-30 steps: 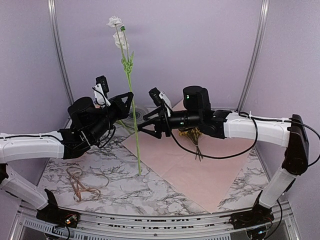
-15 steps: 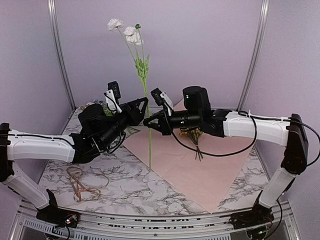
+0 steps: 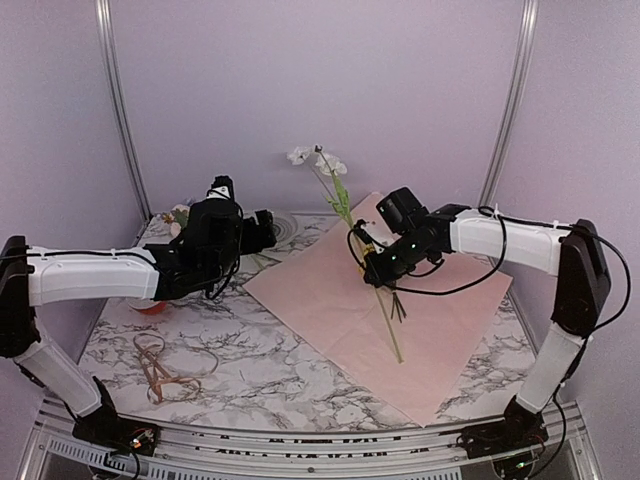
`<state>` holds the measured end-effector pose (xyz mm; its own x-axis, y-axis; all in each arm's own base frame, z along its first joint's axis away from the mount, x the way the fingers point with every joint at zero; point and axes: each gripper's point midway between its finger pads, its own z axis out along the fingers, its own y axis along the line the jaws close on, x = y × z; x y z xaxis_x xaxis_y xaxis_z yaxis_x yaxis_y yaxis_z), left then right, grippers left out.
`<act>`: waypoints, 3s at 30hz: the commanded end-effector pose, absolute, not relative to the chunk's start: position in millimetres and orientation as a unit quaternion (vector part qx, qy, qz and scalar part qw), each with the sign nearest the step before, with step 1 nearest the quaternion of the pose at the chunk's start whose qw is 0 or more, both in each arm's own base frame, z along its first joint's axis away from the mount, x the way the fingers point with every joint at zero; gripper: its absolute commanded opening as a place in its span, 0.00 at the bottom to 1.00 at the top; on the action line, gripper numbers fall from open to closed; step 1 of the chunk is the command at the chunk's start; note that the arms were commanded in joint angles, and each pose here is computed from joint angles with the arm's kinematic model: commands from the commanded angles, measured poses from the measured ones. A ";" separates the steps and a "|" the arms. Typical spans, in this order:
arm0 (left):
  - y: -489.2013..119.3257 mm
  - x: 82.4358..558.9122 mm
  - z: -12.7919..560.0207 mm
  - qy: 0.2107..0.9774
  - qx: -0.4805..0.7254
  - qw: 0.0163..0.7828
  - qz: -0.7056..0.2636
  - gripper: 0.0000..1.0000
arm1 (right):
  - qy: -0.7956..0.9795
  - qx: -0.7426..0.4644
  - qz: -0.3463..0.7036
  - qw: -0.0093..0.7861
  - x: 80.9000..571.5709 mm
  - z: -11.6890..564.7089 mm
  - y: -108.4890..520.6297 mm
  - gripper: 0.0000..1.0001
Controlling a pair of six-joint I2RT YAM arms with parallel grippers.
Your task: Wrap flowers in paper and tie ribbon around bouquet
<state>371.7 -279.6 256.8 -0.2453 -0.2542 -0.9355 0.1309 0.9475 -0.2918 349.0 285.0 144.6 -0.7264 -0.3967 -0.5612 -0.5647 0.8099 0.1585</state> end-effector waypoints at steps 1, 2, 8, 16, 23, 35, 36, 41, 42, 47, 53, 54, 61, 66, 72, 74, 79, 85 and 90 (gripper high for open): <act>-240.8 400.3 221.2 0.819 -0.088 0.555 -0.111 0.95 | 0.942 -0.240 0.089 0.215 358.1 119.1 254.5 0.00; -235.0 406.3 213.3 0.826 -0.086 0.549 -0.093 0.91 | 0.945 -0.233 0.083 0.212 362.5 114.8 252.7 0.00; -204.9 452.8 161.4 0.872 -0.101 0.480 -0.002 0.90 | 0.957 -0.212 0.041 0.192 379.9 84.4 246.9 0.00; -205.0 504.0 103.9 0.899 -0.140 0.415 -0.025 0.85 | 0.965 -0.188 0.005 0.181 387.6 65.6 238.4 0.12; -208.5 520.6 35.2 0.922 -0.168 0.348 -0.028 0.80 | 0.966 -0.181 0.016 0.184 387.2 65.4 241.1 0.14; -199.3 520.8 9.2 0.924 -0.204 0.320 -0.040 0.19 | 0.961 -0.185 0.034 0.202 383.2 83.3 243.2 0.15; -195.7 518.3 14.4 0.921 -0.210 0.325 -0.039 0.14 | 0.961 -0.184 0.033 0.203 382.8 83.9 242.5 0.15; -170.0 496.8 45.2 0.901 -0.241 0.360 -0.028 0.00 | 0.960 -0.186 0.033 0.209 383.2 88.3 242.1 0.15; -166.0 493.1 53.1 0.896 -0.246 0.369 -0.030 0.00 | 0.959 -0.186 0.033 0.211 383.7 89.6 242.3 0.15; -142.9 477.3 98.2 0.864 -0.263 0.429 -0.030 0.00 | 0.957 -0.187 0.037 0.219 383.3 97.4 242.9 0.15; -121.5 459.3 169.7 0.815 -0.246 0.525 -0.021 0.00 | 0.947 -0.201 0.048 0.246 381.1 116.9 249.5 0.15; -127.1 456.4 185.6 0.804 -0.233 0.547 -0.035 0.00 | 0.944 -0.206 0.052 0.252 380.4 121.3 252.6 0.15; -189.0 407.8 297.8 0.701 -0.117 0.676 -0.194 0.00 | 0.887 -0.293 0.116 0.337 363.5 178.7 309.2 0.16; -253.1 331.3 368.2 0.583 0.012 0.733 -0.350 0.00 | 0.759 -0.410 0.296 0.410 303.0 262.1 393.4 0.16; -295.4 266.2 396.7 0.494 0.075 0.716 -0.487 0.00 | 0.562 -0.437 0.518 0.473 230.2 363.0 433.7 0.51; -305.1 252.2 403.4 0.469 0.086 0.714 -0.512 0.00 | 0.538 -0.443 0.548 0.463 219.5 368.5 441.4 0.59; -325.1 244.4 406.3 0.458 0.107 0.700 -0.537 0.00 | 0.530 -0.462 0.562 0.435 207.2 359.7 457.7 0.58; -330.8 246.0 400.0 0.464 0.107 0.691 -0.544 0.00 | 0.545 -0.457 0.557 0.428 211.9 346.6 460.3 0.42; -331.3 244.3 411.0 0.452 0.107 0.694 -0.550 0.00 | 0.572 -0.444 0.539 0.430 226.1 334.3 466.6 0.27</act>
